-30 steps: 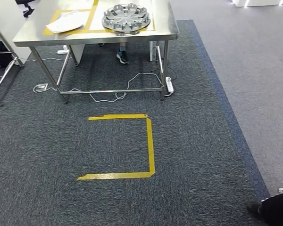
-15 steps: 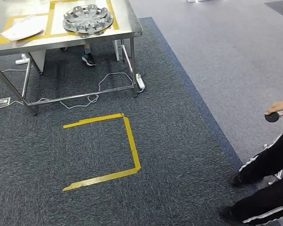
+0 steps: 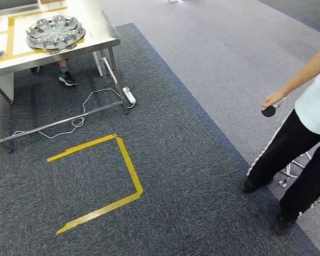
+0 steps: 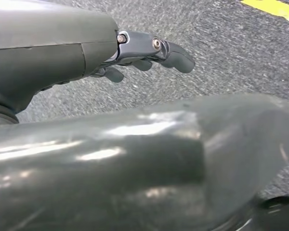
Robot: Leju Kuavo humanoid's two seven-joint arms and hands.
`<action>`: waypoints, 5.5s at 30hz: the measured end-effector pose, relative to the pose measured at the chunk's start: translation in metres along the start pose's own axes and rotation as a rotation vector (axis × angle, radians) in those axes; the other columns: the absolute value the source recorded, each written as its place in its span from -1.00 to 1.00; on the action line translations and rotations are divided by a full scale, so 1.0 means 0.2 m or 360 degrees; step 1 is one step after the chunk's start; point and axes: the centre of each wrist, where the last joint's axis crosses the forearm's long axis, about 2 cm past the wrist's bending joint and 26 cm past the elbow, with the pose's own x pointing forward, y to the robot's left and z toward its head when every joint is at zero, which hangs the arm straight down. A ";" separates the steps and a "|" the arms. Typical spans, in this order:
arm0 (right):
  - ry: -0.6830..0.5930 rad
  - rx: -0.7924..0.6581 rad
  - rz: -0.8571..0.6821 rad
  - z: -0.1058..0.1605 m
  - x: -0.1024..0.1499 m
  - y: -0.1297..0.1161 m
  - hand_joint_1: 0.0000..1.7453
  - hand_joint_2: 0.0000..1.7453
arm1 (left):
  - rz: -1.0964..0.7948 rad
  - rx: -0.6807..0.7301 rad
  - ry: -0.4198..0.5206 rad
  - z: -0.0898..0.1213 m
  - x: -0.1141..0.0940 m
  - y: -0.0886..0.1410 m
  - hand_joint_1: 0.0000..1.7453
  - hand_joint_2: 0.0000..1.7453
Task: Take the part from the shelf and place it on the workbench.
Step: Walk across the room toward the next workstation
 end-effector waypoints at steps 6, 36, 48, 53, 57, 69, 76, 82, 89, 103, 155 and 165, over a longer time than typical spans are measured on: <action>0.0034 -0.0019 0.0016 0.00 -0.01 -0.01 -1.00 -1.00 | 0.0147 -0.0017 0.0060 0.04 0.00 0.01 -1.00 -1.00; 0.0000 -0.0018 -0.0066 -0.03 0.05 -0.02 -1.00 -1.00 | 0.0148 -0.0146 -0.0056 0.07 -0.01 0.02 -1.00 -1.00; -0.0031 0.0004 -0.0024 -0.06 0.06 0.00 -1.00 -1.00 | 0.0151 -0.0153 -0.0059 0.07 -0.02 0.02 -1.00 -1.00; -0.0013 0.0018 -0.0030 -0.06 0.04 0.01 -1.00 -1.00 | 0.0151 -0.0153 -0.0063 0.07 -0.01 0.03 -1.00 -1.00; 0.0007 0.0022 -0.0044 -0.06 0.03 0.01 -1.00 -1.00 | 0.0152 -0.0162 -0.0057 0.08 -0.02 0.02 -1.00 -1.00; 0.0027 0.0029 -0.0018 -0.05 0.02 0.01 -1.00 -1.00 | 0.0169 -0.0165 -0.0065 0.08 -0.01 0.02 -1.00 -1.00; 0.0001 0.0037 0.0021 -0.07 0.04 0.00 -1.00 -1.00 | 0.0176 -0.0188 -0.0080 0.08 0.00 0.01 -1.00 -1.00; -0.0009 0.0051 0.0044 -0.08 0.04 0.00 -1.00 -1.00 | 0.0192 -0.0189 -0.0099 0.07 0.03 0.01 -1.00 -1.00; -0.0006 0.0063 0.0052 -0.09 0.04 0.01 -1.00 -1.00 | 0.0179 -0.0204 -0.0088 0.06 0.02 0.01 -1.00 -1.00; -0.0016 0.0079 0.0039 -0.13 0.07 0.03 -1.00 -1.00 | 0.0167 -0.0211 -0.0077 0.07 -0.01 0.00 -1.00 -1.00; 0.0076 0.0067 -0.0068 -0.15 0.05 0.05 -1.00 -1.00 | 0.0185 -0.0189 -0.0144 0.03 0.02 -0.04 -1.00 -1.00; 0.0087 0.0077 -0.0029 -0.15 0.04 0.05 -1.00 -1.00 | 0.0178 -0.0188 -0.0143 0.03 0.01 -0.04 -1.00 -1.00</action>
